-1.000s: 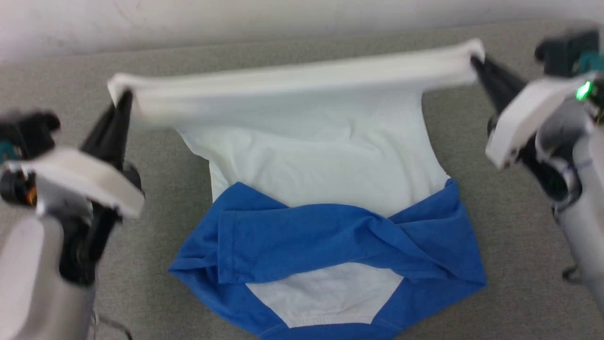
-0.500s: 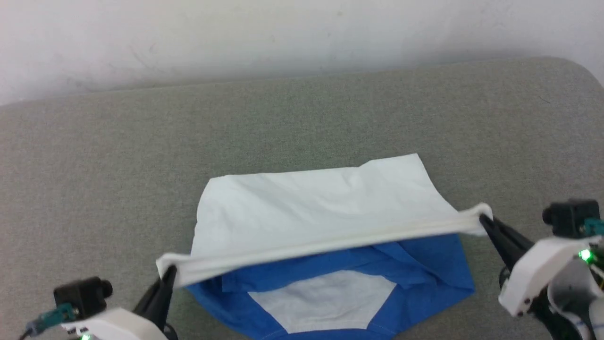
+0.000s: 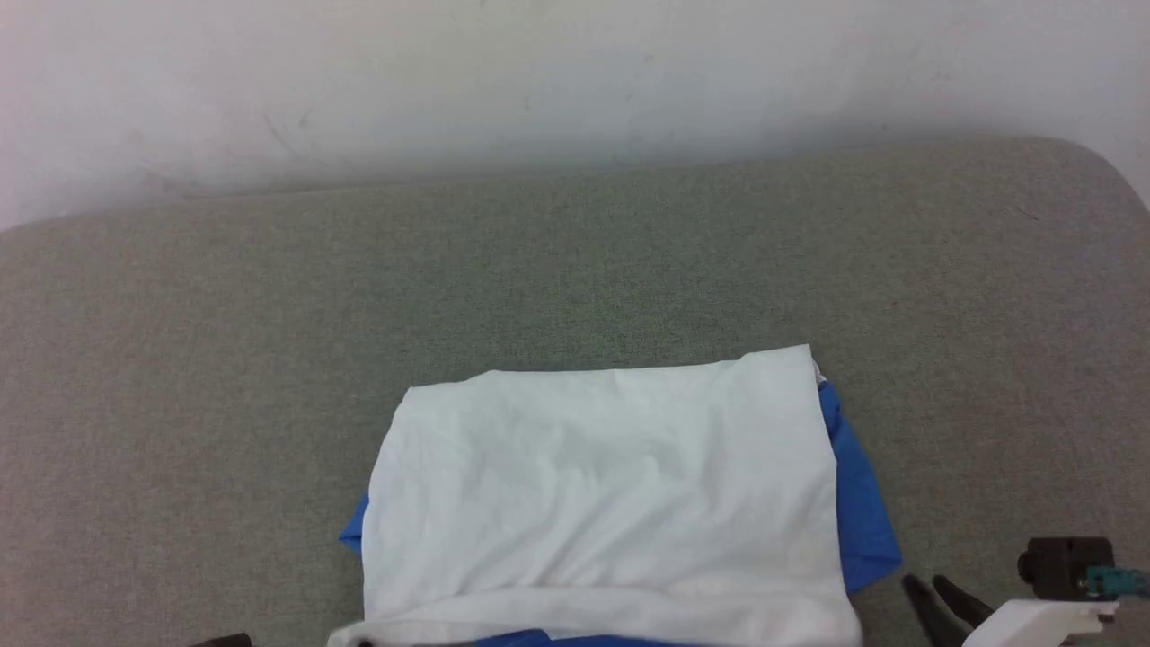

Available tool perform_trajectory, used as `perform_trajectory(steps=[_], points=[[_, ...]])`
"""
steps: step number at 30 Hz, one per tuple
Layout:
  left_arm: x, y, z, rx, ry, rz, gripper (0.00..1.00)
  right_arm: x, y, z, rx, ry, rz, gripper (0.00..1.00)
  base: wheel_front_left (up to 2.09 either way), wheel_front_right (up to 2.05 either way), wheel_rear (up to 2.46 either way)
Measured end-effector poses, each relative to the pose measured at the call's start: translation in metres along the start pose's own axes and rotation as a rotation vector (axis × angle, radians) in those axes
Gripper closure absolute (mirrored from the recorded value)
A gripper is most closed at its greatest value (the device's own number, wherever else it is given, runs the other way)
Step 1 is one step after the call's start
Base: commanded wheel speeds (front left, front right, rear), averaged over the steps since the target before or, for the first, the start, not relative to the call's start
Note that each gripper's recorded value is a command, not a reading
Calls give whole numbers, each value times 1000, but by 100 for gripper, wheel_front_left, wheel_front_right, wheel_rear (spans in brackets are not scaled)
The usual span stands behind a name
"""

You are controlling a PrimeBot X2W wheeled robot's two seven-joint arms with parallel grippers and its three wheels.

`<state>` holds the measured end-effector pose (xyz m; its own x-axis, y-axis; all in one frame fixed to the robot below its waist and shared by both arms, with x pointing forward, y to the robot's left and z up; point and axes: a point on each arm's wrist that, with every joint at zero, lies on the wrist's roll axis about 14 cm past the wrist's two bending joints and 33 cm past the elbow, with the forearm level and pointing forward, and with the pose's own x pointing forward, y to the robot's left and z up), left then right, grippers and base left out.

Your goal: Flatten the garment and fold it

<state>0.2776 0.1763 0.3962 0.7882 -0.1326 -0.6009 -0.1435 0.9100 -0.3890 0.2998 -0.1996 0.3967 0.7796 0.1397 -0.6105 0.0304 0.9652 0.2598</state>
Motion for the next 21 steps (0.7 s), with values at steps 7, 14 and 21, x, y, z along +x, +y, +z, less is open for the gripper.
perform_trajectory(steps=[7,14,21], points=[[-4,11,14,-1,-116,34,0,-15,9,-2,3,-33,21,0,0,0,0],[-20,14,77,76,-435,57,0,-30,7,46,-32,-183,7,0,0,0,0],[-37,1,119,198,-670,44,0,-6,11,63,-95,-125,32,0,0,0,0]])
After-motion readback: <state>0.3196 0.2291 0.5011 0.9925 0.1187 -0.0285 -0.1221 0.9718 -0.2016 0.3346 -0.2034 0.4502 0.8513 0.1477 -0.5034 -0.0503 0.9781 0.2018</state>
